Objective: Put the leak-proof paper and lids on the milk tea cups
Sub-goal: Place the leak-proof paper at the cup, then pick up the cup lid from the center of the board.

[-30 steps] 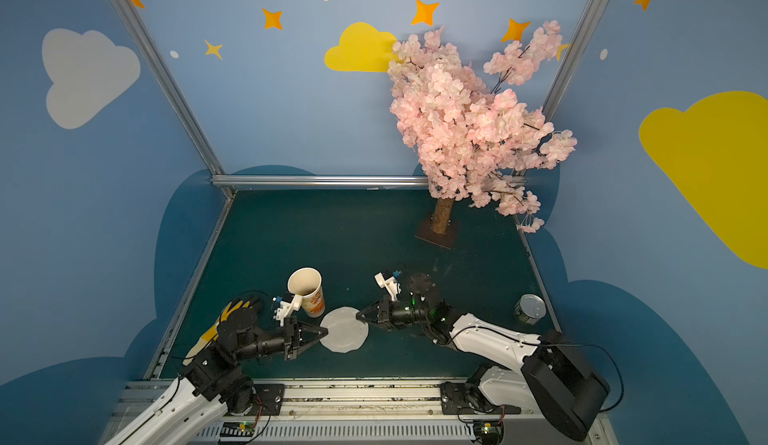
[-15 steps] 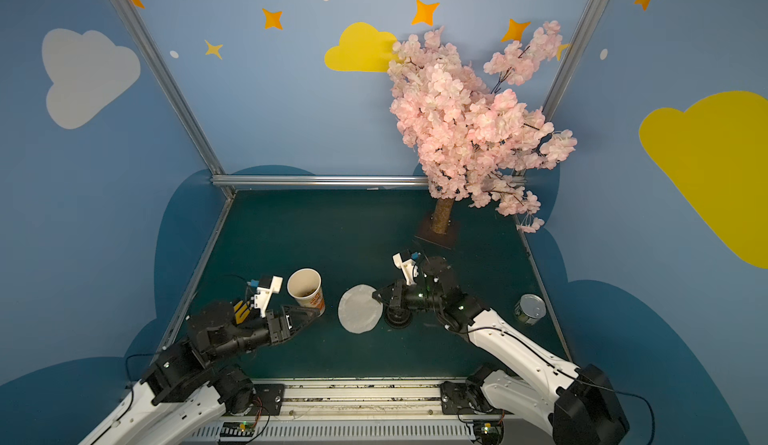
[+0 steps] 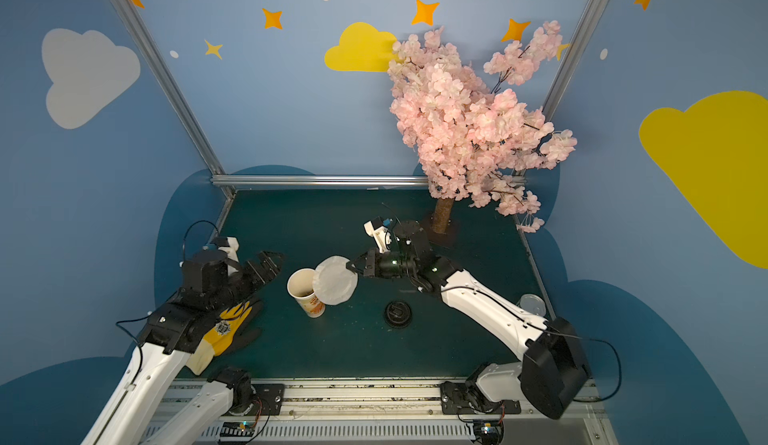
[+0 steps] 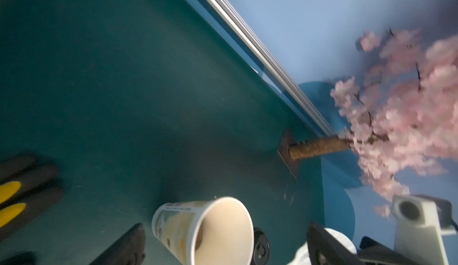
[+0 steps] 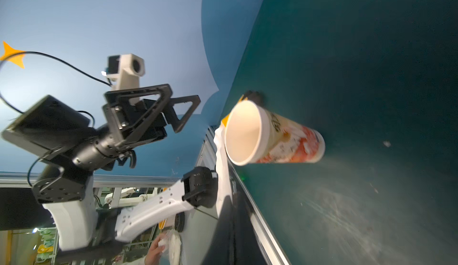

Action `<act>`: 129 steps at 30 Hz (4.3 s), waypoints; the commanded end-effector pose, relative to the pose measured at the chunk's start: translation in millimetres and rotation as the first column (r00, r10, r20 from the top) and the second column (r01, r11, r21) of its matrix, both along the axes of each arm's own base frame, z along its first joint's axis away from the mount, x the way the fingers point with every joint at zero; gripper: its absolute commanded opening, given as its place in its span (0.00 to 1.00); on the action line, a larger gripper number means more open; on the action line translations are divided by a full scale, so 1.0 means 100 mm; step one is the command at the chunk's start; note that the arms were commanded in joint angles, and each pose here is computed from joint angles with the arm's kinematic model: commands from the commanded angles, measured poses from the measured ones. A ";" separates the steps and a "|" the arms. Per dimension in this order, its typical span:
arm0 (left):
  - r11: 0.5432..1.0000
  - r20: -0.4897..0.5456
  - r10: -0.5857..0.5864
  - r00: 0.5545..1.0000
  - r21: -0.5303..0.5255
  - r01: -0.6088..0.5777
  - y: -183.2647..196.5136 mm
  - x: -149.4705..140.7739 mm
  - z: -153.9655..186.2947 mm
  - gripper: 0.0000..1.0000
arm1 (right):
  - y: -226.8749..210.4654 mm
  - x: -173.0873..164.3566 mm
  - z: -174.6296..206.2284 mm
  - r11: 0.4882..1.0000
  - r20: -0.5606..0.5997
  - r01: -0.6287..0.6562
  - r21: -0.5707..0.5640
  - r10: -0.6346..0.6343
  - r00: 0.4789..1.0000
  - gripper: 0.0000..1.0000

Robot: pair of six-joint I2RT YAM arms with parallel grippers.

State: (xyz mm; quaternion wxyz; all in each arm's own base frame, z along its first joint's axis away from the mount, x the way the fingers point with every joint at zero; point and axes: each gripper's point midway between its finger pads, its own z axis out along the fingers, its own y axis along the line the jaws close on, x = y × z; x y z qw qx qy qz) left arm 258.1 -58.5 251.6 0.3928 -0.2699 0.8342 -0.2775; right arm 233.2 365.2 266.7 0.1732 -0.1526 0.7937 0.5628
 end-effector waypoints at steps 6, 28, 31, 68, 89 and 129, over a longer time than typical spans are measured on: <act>0.971 -0.006 -0.024 1.000 -0.237 0.021 0.05 -0.12 -0.21 1.00 | 0.62 0.20 -0.03 0.996 -0.046 -0.053 0.071 0.056 0.997 0.00; 0.894 -0.058 -0.131 0.990 -0.438 0.092 -0.23 -0.28 -0.62 1.00 | 0.88 0.19 -0.42 0.995 -0.126 -0.099 0.017 0.100 0.987 0.00; 0.893 -0.056 -0.127 0.990 -0.441 0.089 -0.23 -0.28 -0.63 1.00 | 0.87 0.19 -0.45 0.995 -0.132 -0.097 0.007 0.097 0.986 0.00; 0.889 -0.044 -0.150 0.988 -0.442 0.116 -0.26 -0.24 -0.62 0.99 | 0.58 0.29 -0.46 0.988 -0.002 -0.015 -0.156 0.015 1.000 0.30; 0.888 -0.037 -0.156 0.987 -0.444 0.123 -0.26 -0.23 -0.60 0.99 | 0.71 0.14 -0.57 0.983 -0.056 -0.086 -0.160 0.077 0.995 0.03; 0.921 -0.243 0.189 0.951 -0.292 -0.258 0.53 -0.18 -1.46 0.96 | -1.48 -0.31 -2.01 0.462 0.003 0.039 -0.886 -0.079 0.997 0.84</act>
